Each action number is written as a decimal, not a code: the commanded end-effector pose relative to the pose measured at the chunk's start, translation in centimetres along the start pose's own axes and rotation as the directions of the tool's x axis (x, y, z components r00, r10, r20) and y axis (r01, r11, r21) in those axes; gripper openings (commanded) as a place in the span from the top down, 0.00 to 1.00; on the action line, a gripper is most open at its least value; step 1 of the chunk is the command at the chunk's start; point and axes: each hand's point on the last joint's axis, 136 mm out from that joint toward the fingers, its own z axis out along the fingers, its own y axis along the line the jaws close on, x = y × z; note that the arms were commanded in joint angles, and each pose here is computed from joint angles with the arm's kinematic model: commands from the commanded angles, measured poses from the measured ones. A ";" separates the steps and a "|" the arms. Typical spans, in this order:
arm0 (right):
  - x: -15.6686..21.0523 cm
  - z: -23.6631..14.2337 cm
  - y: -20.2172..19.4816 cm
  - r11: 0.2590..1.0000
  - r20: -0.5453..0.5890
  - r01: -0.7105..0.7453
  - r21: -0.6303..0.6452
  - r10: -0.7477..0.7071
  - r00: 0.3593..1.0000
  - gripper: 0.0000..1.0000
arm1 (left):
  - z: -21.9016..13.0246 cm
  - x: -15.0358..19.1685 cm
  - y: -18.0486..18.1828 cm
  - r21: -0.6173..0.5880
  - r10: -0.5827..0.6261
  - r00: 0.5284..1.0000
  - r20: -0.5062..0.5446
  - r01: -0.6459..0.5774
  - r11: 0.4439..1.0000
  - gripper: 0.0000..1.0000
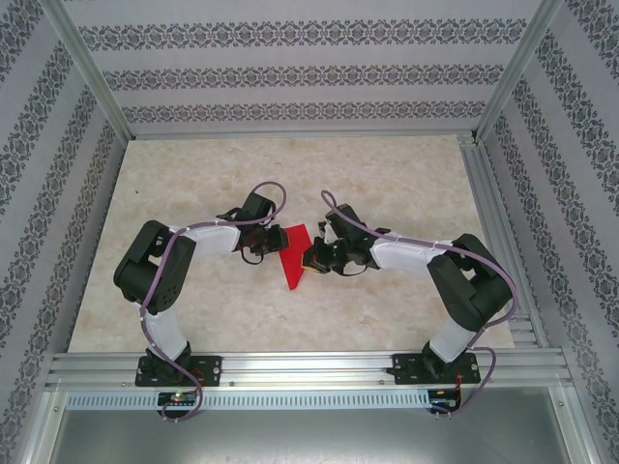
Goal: Fold a paper plane with a square sheet of paper (pick it up from the middle)
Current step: Third fold the triangle at the center of the table.
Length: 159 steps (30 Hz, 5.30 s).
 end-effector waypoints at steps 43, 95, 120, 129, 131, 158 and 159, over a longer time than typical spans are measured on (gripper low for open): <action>-2.5 5.4 -0.7 0.997 -0.037 0.065 0.034 -0.064 0.997 0.92 | 1.6 1.8 1.6 -0.015 0.002 0.997 -0.071 -0.003 1.000 0.75; -2.4 6.4 -3.1 0.996 -0.047 0.039 0.083 -0.035 0.998 0.76 | -0.6 0.7 0.3 0.014 -0.023 1.000 -0.021 0.023 1.000 0.73; -2.1 6.0 -4.3 0.991 -0.043 0.038 0.125 -0.033 0.999 0.95 | -3.4 2.1 -1.3 0.112 0.000 1.000 -0.025 0.003 0.994 0.79; -2.1 6.0 -4.6 0.989 -0.047 0.036 0.140 -0.030 0.998 1.00 | -1.2 3.6 -2.4 0.150 0.009 0.996 -0.091 0.005 0.989 0.91; -2.0 6.0 -4.6 0.990 -0.048 0.036 0.139 -0.030 0.998 1.00 | -0.9 3.8 -2.5 0.157 0.007 0.995 -0.103 0.009 0.988 0.94; -1.8 6.2 -5.0 0.989 -0.054 0.027 0.147 -0.019 0.998 1.00 | -0.5 4.5 -2.6 0.147 0.006 0.994 -0.108 0.011 0.989 0.97; -1.8 6.2 -5.0 0.989 -0.053 0.026 0.146 -0.018 0.998 1.00 | -0.4 4.5 -2.4 0.139 0.005 0.994 -0.111 0.011 0.990 0.98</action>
